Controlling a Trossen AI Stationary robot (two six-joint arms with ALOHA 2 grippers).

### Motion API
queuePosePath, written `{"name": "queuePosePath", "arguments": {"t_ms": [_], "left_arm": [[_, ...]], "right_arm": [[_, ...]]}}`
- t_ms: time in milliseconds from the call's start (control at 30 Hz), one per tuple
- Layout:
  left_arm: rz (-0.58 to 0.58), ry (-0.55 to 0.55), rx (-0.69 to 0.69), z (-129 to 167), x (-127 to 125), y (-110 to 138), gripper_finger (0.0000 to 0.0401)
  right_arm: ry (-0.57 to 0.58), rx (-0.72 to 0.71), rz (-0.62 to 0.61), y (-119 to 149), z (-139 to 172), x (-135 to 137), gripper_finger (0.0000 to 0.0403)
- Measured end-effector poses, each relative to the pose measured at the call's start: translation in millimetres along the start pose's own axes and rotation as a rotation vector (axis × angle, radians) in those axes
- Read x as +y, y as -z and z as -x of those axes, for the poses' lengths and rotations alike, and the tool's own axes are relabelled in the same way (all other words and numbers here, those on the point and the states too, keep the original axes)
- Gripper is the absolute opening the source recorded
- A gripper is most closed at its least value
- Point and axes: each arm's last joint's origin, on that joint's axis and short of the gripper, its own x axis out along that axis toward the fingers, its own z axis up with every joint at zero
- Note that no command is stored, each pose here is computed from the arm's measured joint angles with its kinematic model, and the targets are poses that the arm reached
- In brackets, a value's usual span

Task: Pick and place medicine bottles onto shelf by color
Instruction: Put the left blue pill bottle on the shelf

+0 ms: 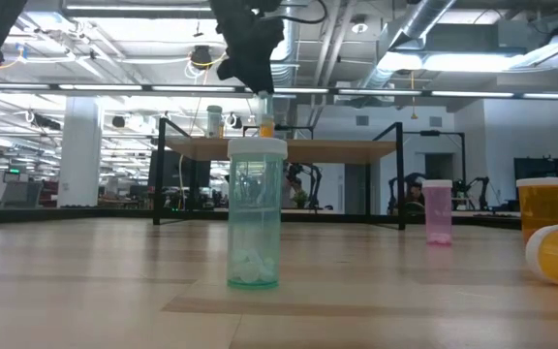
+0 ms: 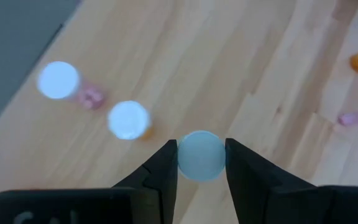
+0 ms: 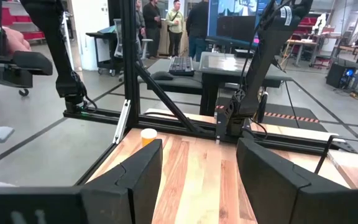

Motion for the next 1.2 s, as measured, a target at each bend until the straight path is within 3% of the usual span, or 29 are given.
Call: {"name": "queuePosePath", "arguments": {"t_ms": [133, 400, 1033, 1200], "left_arm": [[0.002, 0.027, 0.006, -0.8, -2.0, 0.3, 0.0099], [-0.006, 0.042, 0.080, -32.0, -2.9, -0.8, 0.0099], [-0.012, 0.003, 0.090, -29.3, 3.6, 0.4, 0.0099], [-0.010, 0.002, 0.093, -29.5, 3.6, 0.7, 0.0120]], "right_arm": [[0.000, 0.000, 0.000, 0.0, 0.0, 0.0, 0.0230], [0.000, -0.006, -0.010, -0.5, 0.0, 0.0, 0.0230], [0.000, 0.010, -0.008, 1.0, 0.0, 0.0, 0.0230], [0.000, 0.011, -0.008, 1.1, 0.0, 0.0, 0.0230]]}}
